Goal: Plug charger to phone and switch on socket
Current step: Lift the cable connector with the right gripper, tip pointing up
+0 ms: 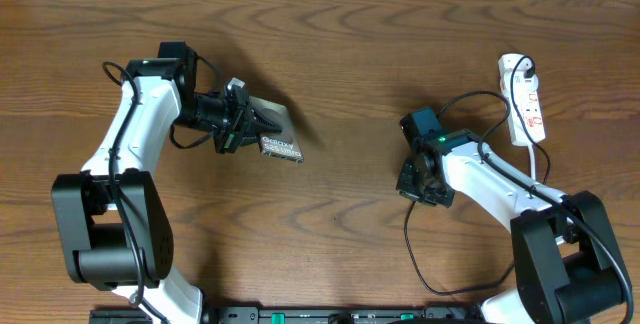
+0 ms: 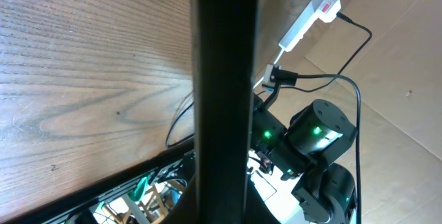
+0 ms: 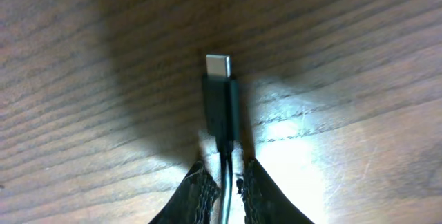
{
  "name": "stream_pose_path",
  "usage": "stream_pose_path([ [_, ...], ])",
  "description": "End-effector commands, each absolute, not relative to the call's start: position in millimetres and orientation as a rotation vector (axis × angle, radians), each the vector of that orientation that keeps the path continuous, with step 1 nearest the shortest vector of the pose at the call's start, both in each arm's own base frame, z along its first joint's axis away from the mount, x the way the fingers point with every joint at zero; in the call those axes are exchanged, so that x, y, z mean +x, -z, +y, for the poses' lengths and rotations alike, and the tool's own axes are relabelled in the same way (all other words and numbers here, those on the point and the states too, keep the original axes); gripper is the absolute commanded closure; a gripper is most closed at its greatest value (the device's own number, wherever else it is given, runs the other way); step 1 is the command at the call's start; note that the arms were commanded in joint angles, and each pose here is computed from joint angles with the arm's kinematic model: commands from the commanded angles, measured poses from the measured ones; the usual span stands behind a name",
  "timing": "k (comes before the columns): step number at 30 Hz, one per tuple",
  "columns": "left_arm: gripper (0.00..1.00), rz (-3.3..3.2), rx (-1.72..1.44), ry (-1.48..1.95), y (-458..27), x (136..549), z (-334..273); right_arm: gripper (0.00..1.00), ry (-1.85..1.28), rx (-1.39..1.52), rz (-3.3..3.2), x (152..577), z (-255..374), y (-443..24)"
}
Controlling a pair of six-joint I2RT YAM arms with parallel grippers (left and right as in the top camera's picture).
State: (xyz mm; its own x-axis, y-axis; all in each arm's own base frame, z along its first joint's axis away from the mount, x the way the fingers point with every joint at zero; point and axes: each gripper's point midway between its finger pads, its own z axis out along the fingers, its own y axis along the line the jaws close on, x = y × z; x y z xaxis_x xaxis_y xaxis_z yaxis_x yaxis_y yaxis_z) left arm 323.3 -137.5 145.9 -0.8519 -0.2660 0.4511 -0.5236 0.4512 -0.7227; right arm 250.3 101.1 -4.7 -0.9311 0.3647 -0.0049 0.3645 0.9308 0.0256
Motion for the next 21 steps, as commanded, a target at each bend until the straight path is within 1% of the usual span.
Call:
stream_pose_path([
  [1, 0.92, -2.450, 0.630, -1.423, -161, 327, -140, 0.85, -0.086, 0.621, 3.134, 236, 106, 13],
  [11, 0.93, -2.444, 0.634, -1.418, -162, 326, -140, 0.85, -0.038, 0.605, 3.076, 247, 98, 15],
  [14, 0.92, -2.444, 0.634, -1.418, -162, 326, -140, 0.93, -0.041, 0.605, 3.076, 247, 98, 15],
  [17, 0.92, -2.444, 0.634, -1.418, -162, 326, -140, 0.98, -0.088, 0.588, 3.088, 247, 103, 15],
  [19, 0.92, -2.444, 0.634, -1.418, -162, 326, -140, 0.99, -0.095, 0.589, 3.093, 246, 104, 15],
  [21, 0.92, -2.444, 0.634, -1.418, -162, 326, -140, 0.99, -0.096, 0.523, 3.102, 246, 104, 15],
])
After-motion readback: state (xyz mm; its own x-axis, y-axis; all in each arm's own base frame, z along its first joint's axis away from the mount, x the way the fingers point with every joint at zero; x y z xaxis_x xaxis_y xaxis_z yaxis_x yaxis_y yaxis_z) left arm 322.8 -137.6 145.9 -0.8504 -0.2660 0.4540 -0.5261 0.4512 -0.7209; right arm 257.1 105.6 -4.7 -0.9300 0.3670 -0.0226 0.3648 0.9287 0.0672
